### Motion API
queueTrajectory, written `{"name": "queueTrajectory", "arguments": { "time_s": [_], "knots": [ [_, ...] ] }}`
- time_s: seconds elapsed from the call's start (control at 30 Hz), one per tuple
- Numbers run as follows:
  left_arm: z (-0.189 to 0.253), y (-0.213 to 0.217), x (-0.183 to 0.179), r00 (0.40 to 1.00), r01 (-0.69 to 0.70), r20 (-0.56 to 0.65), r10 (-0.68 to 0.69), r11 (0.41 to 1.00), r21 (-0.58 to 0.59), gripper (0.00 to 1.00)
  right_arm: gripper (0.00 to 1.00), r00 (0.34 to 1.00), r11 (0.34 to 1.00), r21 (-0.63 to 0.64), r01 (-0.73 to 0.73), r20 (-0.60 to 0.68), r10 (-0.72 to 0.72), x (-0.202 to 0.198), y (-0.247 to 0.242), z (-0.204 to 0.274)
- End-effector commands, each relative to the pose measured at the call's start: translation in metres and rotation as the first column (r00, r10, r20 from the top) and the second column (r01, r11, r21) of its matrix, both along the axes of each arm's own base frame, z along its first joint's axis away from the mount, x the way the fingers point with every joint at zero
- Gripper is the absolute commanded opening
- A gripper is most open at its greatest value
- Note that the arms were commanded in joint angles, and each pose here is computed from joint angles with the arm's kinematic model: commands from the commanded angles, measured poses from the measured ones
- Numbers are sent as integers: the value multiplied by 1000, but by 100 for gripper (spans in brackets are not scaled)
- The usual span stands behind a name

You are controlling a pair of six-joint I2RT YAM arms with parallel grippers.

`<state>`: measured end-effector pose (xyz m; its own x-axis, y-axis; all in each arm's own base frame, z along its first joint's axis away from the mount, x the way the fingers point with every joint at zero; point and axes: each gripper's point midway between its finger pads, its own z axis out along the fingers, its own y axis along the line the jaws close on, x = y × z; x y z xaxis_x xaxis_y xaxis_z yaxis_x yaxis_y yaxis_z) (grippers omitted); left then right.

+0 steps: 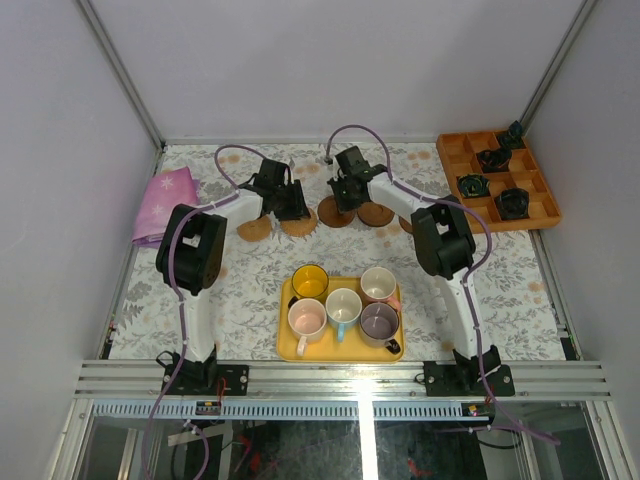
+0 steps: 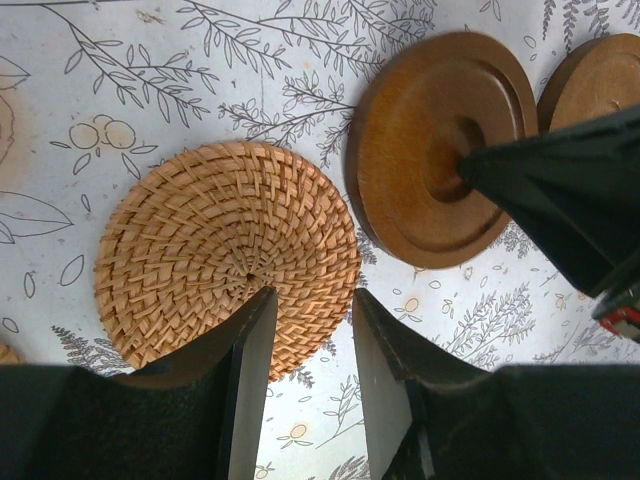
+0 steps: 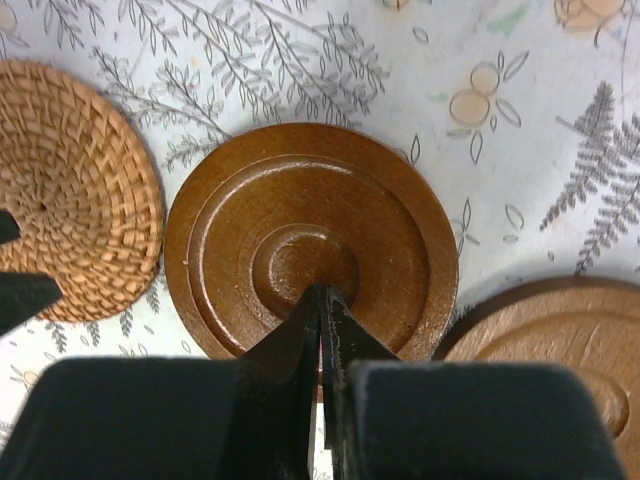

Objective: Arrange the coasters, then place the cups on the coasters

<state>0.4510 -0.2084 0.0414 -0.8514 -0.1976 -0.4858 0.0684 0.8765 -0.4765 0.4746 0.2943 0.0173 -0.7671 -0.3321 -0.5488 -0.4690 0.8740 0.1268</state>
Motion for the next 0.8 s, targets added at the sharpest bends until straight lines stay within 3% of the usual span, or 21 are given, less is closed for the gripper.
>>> {"name": "queueTrajectory", "arguments": {
  "time_s": [0.0,0.47,0.77],
  "knots": [
    [4,4,7,1000,-10,28,9,1000,25,36,0,996,997,-76,22,-84,-29,-30,-23,-10],
    [16,35,6,991,-118,83,107,983,143,36,0,989,999,-28,-41,-143,37,-54,-13,-6],
    [32,81,-2,961,-270,138,240,923,275,34,0,988,998,3,-65,-144,65,-57,-5,7]
  ]
}}
